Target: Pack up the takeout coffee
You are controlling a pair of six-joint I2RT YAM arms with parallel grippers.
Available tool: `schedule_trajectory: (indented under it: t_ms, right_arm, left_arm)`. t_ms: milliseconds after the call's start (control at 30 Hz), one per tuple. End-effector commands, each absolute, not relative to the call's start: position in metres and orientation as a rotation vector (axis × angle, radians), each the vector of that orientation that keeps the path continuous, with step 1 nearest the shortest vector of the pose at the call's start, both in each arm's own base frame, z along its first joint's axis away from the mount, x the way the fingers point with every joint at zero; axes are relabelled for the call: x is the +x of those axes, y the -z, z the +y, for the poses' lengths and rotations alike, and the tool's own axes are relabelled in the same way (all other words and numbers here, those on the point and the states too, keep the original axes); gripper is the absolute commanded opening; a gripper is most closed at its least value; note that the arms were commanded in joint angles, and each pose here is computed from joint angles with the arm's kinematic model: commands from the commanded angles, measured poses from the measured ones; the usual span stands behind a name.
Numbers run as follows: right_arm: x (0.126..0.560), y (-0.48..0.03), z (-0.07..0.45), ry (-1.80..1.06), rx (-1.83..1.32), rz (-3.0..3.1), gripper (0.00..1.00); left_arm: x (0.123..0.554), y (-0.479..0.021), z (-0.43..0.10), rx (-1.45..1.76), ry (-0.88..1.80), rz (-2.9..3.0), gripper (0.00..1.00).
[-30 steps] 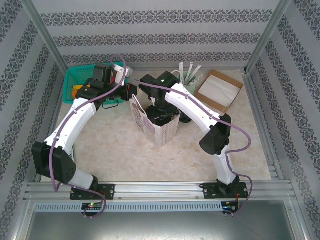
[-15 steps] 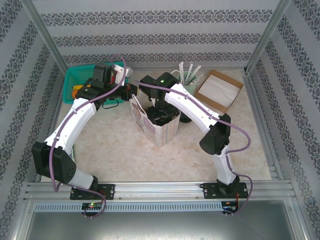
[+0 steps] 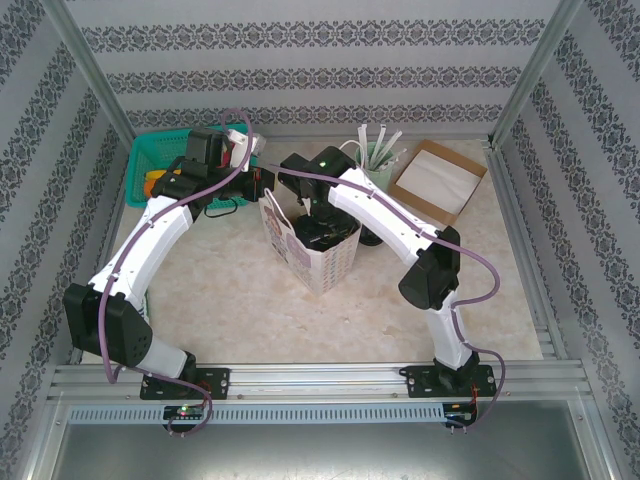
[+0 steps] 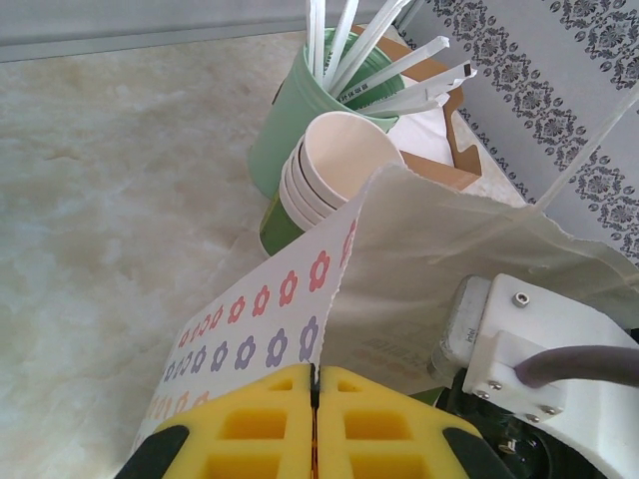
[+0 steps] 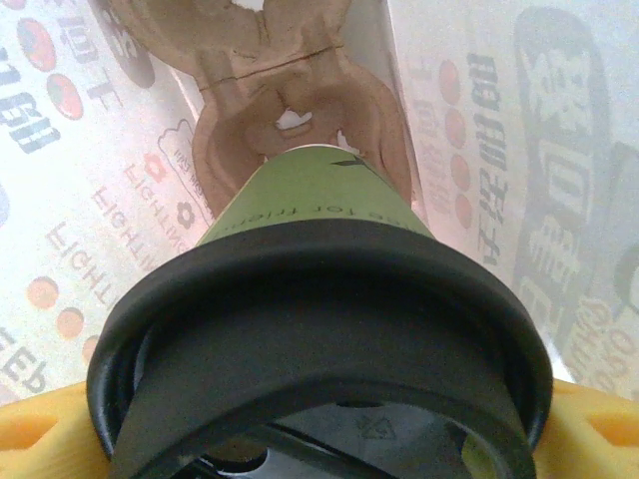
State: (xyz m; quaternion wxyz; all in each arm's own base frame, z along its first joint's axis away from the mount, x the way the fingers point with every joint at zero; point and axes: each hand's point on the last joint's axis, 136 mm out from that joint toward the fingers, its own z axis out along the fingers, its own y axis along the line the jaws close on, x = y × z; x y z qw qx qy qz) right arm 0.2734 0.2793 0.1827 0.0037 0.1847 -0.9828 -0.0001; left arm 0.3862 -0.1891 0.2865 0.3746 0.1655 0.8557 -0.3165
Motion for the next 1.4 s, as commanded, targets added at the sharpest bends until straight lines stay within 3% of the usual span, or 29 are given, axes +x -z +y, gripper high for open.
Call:
schedule_trajectory:
  t_ms: [0, 1367]
  right_arm:
    - [0.254, -0.175, 0.251, -0.169, 0.545, -2.950, 0.61]
    - [0.259, -0.160, 0.255, -0.141, 0.546, -2.950, 0.60]
  left_arm:
    - [0.383, -0.303, -0.193, 0.465, 0.799, 2.122, 0.08]
    - [0.383, -0.302, -0.192, 0.472, 0.795, 2.126, 0.08]
